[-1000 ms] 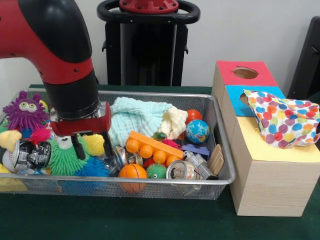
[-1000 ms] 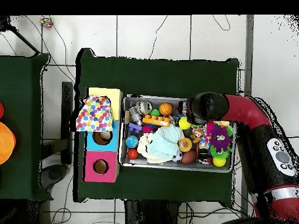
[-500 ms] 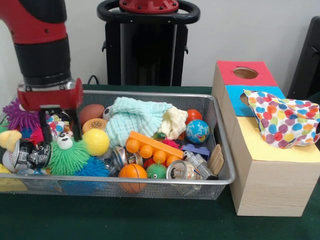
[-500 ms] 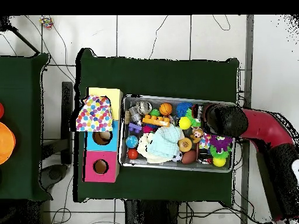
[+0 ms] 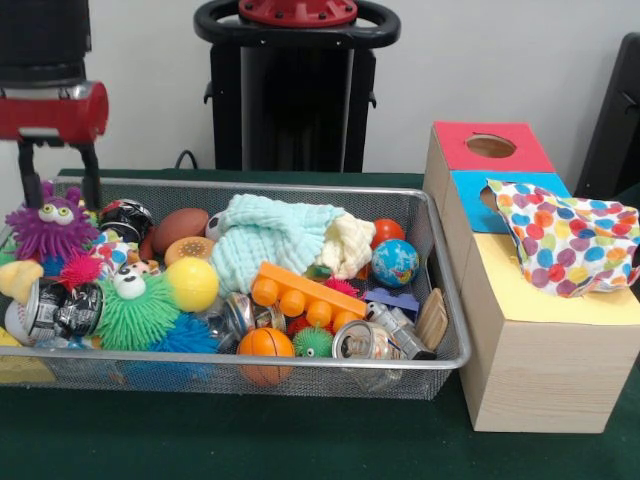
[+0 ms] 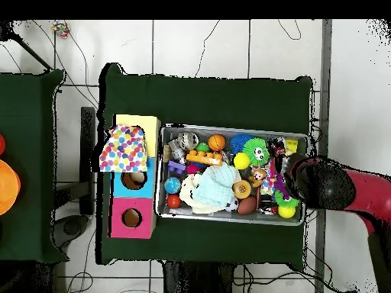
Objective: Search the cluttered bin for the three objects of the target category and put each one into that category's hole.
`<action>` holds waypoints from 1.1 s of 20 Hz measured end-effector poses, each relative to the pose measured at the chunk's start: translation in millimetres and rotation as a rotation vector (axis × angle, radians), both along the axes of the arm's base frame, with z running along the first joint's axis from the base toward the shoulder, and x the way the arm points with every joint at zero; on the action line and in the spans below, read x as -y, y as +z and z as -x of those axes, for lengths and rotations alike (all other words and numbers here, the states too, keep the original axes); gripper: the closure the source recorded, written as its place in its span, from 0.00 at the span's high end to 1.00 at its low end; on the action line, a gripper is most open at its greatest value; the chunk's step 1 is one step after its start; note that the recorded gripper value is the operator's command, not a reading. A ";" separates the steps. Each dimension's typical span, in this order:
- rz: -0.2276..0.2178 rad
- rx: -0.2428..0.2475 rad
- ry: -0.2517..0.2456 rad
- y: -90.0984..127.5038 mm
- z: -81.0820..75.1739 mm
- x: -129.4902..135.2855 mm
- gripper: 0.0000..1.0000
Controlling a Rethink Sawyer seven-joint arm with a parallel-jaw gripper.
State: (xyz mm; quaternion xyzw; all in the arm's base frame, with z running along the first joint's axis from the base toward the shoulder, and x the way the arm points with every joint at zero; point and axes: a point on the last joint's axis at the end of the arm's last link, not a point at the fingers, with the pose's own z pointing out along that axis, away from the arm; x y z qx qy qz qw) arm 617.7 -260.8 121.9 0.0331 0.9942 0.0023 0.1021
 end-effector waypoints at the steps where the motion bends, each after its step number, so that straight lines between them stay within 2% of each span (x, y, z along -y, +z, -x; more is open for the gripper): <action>1: 0.004 0.000 -0.001 3.8 1.9 0.9 1.00; 4: 0.032 0.009 -0.015 35.7 14.1 5.3 1.00; 5: 0.047 0.017 -0.021 53.3 18.8 5.2 1.00; 7: 0.057 0.023 -0.025 64.5 21.1 4.7 1.00; 8: 0.072 0.034 -0.030 81.9 23.6 2.8 1.00; 13: 0.087 0.040 -0.043 114.4 28.2 -8.3 1.00; 15: 0.086 0.025 -0.059 129.8 31.9 -12.9 1.00; 16: 0.078 -0.016 -0.082 149.8 40.0 -19.9 1.00; 22: 0.072 -0.120 -0.127 193.6 62.9 -34.9 1.00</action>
